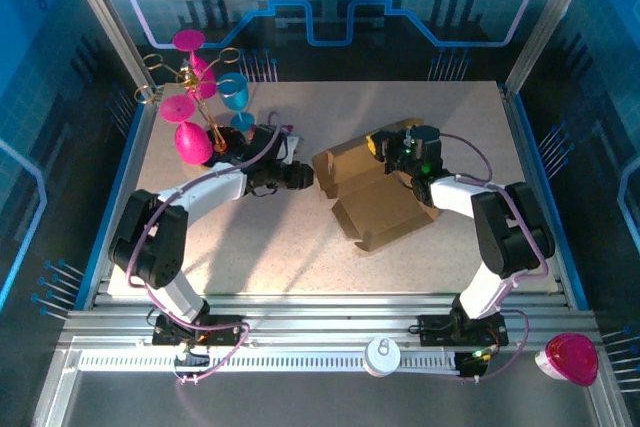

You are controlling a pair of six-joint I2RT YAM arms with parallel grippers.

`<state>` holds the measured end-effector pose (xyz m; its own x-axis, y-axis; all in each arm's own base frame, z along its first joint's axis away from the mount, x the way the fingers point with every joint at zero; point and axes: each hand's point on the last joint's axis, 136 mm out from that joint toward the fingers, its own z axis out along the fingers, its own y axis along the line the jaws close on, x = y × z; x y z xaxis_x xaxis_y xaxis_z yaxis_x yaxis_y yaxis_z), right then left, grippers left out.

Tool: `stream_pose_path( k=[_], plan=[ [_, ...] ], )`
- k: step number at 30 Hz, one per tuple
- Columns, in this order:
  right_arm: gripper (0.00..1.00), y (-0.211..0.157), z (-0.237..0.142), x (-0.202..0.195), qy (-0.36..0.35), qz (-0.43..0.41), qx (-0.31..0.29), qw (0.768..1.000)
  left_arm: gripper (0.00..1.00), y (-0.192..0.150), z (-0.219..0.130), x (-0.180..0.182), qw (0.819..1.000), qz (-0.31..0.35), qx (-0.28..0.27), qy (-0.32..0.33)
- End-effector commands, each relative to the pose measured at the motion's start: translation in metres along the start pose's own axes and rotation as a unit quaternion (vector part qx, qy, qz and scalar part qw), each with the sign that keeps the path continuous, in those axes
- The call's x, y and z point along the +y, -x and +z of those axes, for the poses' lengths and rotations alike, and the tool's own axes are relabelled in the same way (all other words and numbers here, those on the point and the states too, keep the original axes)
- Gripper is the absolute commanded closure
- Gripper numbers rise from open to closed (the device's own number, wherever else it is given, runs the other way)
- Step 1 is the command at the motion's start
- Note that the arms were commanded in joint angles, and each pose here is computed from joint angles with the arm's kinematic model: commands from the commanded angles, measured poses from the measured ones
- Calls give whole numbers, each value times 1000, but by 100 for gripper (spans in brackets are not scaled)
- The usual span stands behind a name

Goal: Fold the paper box

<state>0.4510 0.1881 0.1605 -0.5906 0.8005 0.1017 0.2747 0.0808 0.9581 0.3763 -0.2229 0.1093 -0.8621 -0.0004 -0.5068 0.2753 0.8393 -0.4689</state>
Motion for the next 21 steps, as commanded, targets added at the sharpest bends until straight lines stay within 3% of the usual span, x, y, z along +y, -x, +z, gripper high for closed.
stream_pose_path(
  k=[1, 21],
  plan=[
    [100, -2, 4, 6, 6, -24, 21, 999, 62, 11, 7, -2, 999, 44, -21, -10],
    [100, 1, 0, 0, 23, -26, 37, 999, 57, -11, 22, -37, 992, 124, -11, -37]
  ],
)
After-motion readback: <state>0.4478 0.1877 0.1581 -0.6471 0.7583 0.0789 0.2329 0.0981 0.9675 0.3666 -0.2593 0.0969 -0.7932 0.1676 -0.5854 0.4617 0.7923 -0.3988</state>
